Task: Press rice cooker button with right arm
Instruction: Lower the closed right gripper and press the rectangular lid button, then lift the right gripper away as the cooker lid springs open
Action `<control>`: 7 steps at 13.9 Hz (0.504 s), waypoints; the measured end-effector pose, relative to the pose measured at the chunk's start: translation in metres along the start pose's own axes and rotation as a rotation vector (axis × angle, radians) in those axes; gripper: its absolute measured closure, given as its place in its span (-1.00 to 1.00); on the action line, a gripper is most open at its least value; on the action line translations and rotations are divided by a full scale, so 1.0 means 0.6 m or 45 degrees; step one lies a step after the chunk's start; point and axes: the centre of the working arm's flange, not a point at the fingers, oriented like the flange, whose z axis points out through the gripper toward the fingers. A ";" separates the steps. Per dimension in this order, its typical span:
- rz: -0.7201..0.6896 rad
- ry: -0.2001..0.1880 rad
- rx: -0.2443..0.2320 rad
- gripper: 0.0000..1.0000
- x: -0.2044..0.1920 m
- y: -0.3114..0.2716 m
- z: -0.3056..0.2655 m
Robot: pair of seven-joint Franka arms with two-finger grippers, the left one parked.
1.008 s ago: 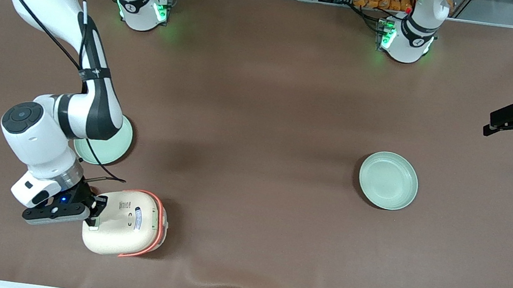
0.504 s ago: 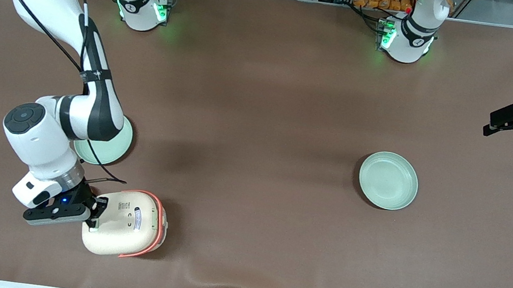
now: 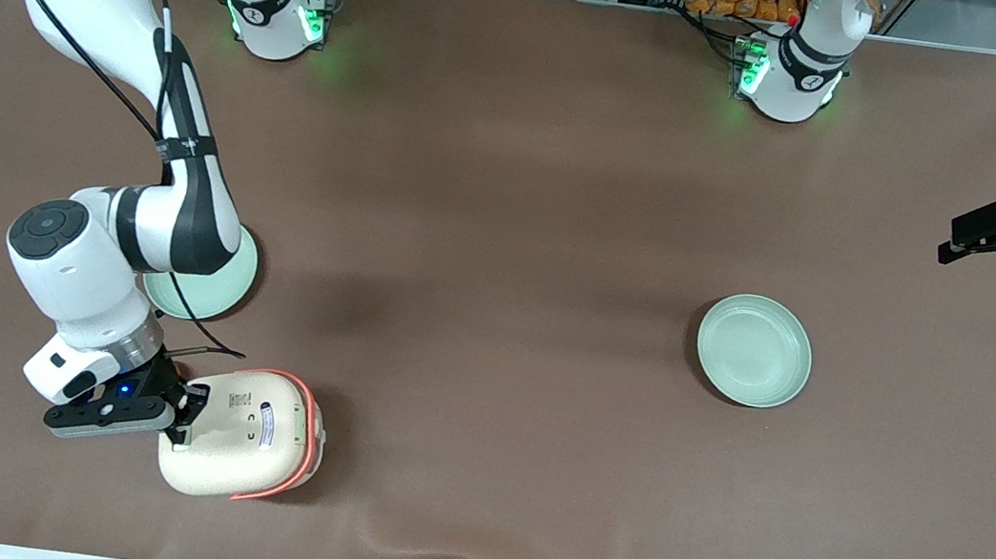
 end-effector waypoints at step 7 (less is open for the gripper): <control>-0.005 -0.086 0.017 0.98 0.033 -0.001 -0.060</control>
